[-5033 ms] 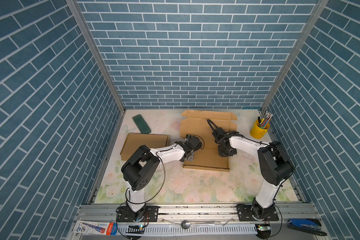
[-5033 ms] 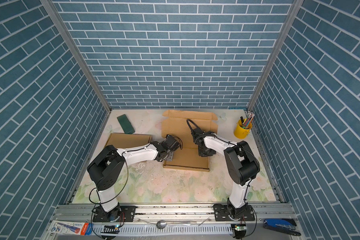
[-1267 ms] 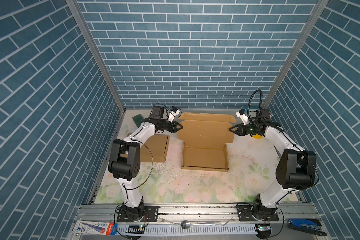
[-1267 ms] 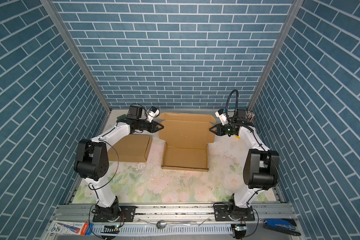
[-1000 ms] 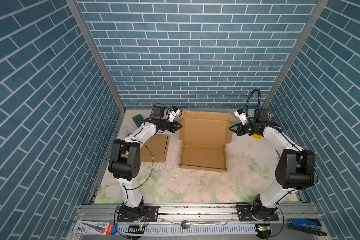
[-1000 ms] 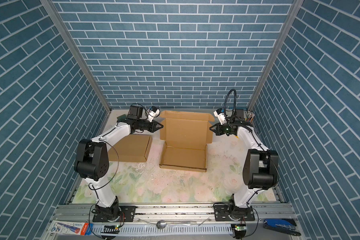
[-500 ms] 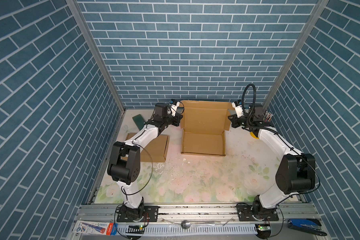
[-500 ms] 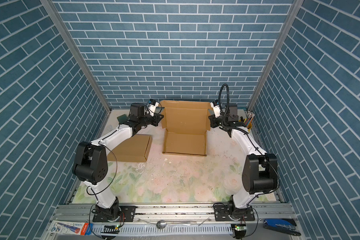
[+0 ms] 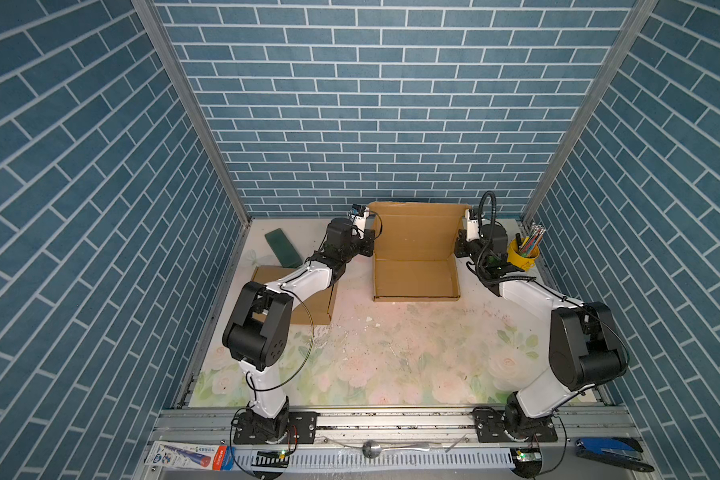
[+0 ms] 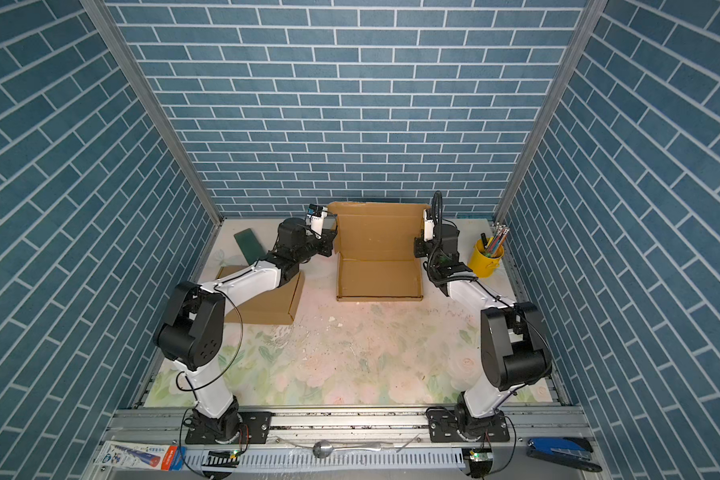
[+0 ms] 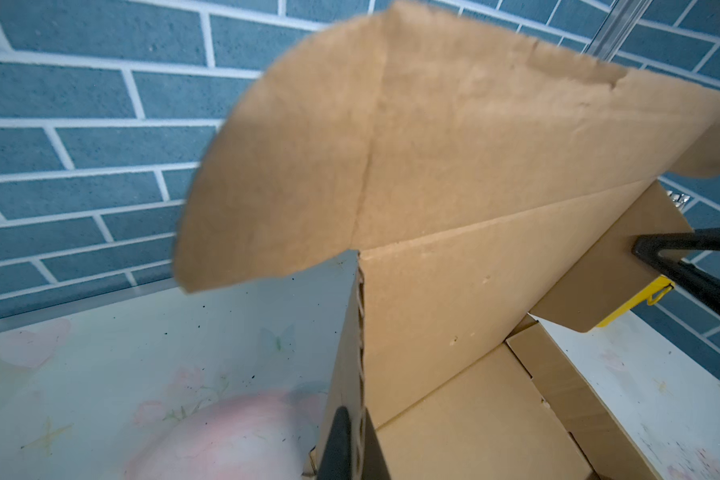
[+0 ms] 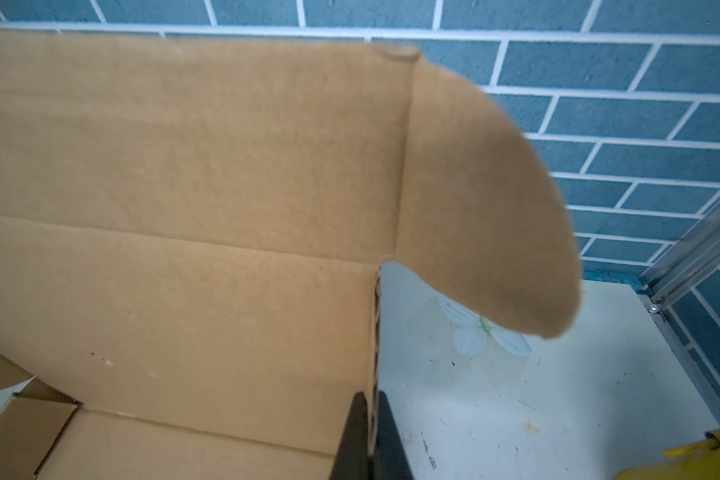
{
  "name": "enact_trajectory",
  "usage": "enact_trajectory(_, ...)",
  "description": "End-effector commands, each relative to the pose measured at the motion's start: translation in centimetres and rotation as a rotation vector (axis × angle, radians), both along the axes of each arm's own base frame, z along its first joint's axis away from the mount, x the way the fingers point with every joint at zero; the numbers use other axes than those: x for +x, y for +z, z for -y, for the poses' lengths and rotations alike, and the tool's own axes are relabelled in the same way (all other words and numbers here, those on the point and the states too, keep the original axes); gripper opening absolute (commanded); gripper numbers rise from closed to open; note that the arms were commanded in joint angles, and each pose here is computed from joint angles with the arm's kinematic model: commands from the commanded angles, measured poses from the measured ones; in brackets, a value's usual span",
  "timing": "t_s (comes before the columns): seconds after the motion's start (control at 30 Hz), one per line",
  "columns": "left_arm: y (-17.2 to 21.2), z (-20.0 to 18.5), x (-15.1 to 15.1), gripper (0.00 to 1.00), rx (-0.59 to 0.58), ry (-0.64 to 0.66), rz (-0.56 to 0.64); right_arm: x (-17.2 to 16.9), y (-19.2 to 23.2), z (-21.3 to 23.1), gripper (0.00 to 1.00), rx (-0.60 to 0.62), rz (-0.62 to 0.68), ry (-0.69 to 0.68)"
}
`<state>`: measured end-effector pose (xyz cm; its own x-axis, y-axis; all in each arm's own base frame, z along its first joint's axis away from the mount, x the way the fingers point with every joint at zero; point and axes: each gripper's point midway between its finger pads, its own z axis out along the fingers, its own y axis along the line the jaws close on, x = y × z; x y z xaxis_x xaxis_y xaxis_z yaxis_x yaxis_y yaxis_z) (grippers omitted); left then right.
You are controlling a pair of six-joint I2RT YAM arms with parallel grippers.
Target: Fold the paper box
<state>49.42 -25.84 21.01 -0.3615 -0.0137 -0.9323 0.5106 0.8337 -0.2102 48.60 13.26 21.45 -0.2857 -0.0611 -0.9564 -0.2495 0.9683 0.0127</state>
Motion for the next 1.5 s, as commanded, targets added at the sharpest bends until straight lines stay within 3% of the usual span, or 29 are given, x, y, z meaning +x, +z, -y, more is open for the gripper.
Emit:
enact_trajectory(0.0,0.5,1.7,-0.2,0.0,-0.033,-0.007,0.066,-0.7,2.9,-0.9,0.0,0.086,0.127,-0.007)
enact_trajectory(0.67,-4.2,4.1,-2.9,0.0,-0.007,0.041,0.128,-3.7,-0.3,-0.1,0.0,0.222,0.179,-0.079)
enact_trajectory(1.47,-7.9,5.7,-5.7,0.0,0.039,0.004,0.089,-5.9,-3.4,0.2,0.0,0.226,0.143,-0.105)
